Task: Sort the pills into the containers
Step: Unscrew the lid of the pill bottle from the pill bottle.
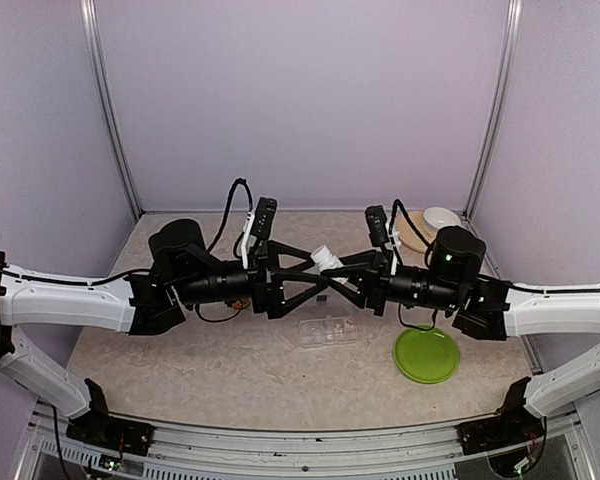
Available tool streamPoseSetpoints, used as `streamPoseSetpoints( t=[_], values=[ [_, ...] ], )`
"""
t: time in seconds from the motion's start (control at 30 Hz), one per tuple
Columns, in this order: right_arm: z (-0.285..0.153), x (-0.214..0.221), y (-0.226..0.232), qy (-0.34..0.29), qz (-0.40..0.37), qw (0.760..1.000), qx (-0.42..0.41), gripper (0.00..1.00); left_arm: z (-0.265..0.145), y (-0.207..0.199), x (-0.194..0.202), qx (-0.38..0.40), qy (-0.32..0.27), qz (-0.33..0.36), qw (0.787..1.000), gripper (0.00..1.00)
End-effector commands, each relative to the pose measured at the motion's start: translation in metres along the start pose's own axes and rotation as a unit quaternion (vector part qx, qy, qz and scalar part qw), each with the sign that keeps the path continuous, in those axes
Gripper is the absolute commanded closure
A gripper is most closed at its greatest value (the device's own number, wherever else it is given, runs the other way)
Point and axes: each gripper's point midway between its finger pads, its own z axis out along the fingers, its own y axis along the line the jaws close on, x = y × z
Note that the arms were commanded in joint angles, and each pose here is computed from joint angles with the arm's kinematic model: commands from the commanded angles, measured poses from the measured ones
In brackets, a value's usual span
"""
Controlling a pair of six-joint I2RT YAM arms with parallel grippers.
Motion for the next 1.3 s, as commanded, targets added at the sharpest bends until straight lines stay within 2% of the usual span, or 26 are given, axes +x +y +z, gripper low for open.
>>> streamPoseSetpoints(
  t=[0.0,0.23,0.43,0.7,0.97,1.27],
  values=[
    [-0.018,-0.005,-0.035,-0.013,0.015,0.996,0.081,1.00,-0.010,-0.024,-0.022,0.023,-0.028,0.040,0.999,0.07],
    [-0.029,-0.020,-0.029,-0.023,-0.022,0.997,0.076,1.00,-0.013,-0.018,-0.024,-0.002,-0.030,0.040,0.999,0.07],
    [-0.026,-0.014,-0.007,-0.012,-0.042,0.999,0.011,1.00,-0.008,0.023,-0.022,-0.081,-0.011,0.011,0.997,0.03],
    [-0.021,0.000,0.008,0.010,-0.048,0.998,-0.038,1.00,0.011,0.019,-0.022,-0.045,0.009,0.003,0.999,0.05],
    [-0.015,0.006,0.008,0.024,-0.046,0.998,-0.044,1.00,0.018,0.016,-0.016,-0.026,0.021,0.000,0.999,0.16],
    [-0.014,0.006,0.008,0.028,-0.046,0.998,-0.043,1.00,0.021,0.015,-0.012,-0.018,0.026,-0.001,1.000,0.44]
  ],
)
